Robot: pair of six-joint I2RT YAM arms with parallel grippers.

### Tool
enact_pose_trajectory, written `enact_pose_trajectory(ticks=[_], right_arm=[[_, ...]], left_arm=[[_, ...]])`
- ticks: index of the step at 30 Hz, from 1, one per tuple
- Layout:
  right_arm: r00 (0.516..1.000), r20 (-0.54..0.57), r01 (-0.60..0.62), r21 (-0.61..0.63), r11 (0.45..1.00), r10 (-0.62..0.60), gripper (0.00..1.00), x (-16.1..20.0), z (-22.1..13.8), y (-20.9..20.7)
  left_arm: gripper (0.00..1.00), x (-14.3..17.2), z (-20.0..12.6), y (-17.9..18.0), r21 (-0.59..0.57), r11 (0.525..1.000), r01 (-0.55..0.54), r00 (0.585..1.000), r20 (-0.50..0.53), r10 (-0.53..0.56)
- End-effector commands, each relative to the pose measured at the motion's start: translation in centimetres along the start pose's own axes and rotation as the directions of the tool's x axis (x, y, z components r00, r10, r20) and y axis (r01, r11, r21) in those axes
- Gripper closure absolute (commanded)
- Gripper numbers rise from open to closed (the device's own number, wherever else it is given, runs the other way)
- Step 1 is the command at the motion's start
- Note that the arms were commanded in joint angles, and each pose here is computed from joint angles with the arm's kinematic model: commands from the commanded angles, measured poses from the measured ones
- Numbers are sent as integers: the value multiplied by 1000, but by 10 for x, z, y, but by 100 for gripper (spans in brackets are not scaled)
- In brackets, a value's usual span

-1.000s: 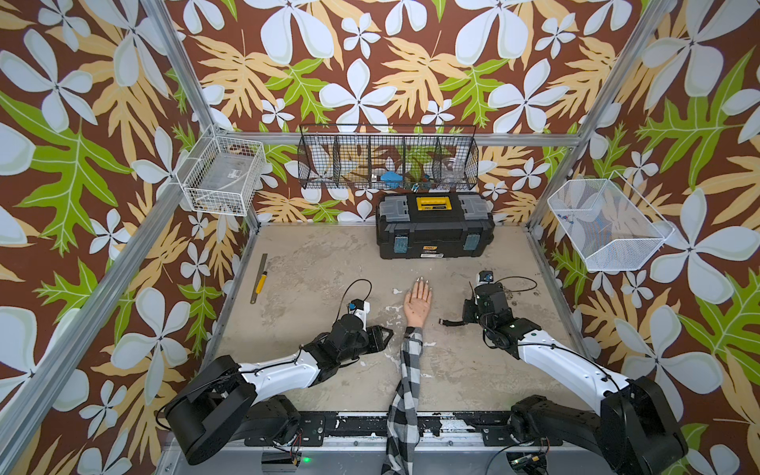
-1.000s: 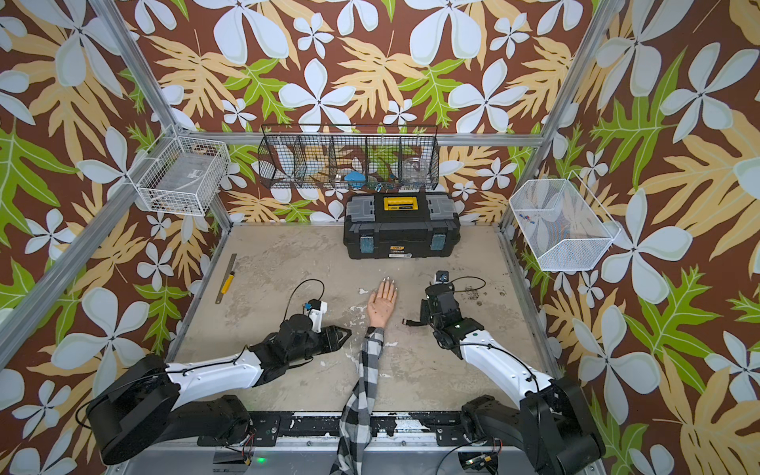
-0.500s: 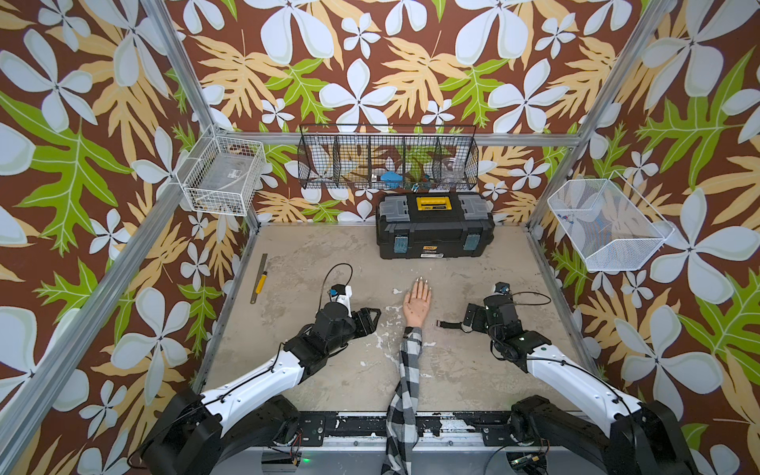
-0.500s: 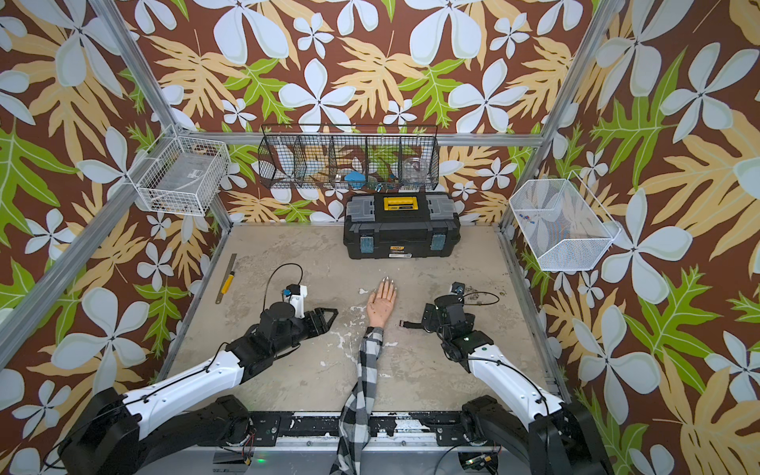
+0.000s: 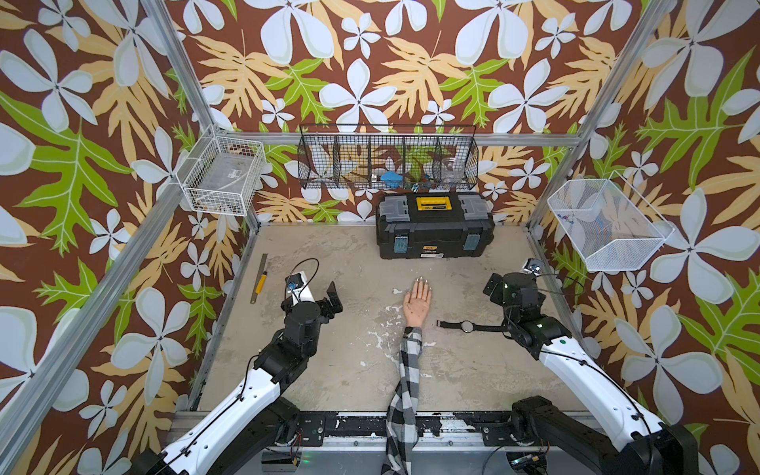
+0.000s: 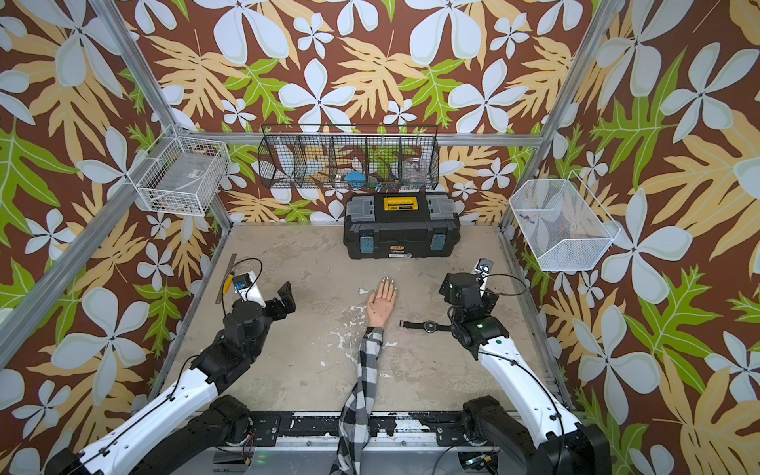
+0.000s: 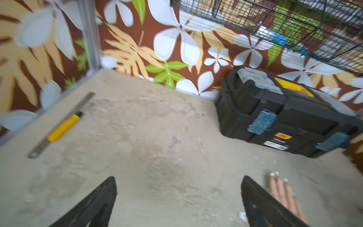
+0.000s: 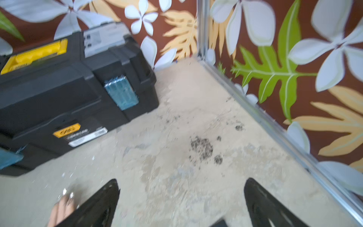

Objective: Take off the watch
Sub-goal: Reset both arms

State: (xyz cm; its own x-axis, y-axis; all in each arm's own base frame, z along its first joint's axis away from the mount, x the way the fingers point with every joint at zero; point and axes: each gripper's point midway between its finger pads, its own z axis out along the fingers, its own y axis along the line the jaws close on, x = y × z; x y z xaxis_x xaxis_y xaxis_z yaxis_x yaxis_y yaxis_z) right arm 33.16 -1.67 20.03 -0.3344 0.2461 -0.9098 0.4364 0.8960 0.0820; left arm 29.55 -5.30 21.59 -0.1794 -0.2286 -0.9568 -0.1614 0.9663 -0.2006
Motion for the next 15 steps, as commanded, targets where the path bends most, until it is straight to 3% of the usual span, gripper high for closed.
enact_pose_trajectory(ticks=[1,6,12,15], right_arm=[[978,170,117,10,993,-117,0,-23,6,2],[978,119,167,56,984,-173,0,14,45,-19],[944,229,256,-47,966,-239,0,41,53,-4],[935,297,237,-112,965,-195,0,42,49,1]], left_arm=[[0,-25,-6,31,-146,978,-149,967,184,175],[0,7,10,64,-167,982,-89,965,231,126],[0,20,40,57,-163,974,-160,956,220,194],[0,34,50,60,-146,976,-164,962,194,191]])
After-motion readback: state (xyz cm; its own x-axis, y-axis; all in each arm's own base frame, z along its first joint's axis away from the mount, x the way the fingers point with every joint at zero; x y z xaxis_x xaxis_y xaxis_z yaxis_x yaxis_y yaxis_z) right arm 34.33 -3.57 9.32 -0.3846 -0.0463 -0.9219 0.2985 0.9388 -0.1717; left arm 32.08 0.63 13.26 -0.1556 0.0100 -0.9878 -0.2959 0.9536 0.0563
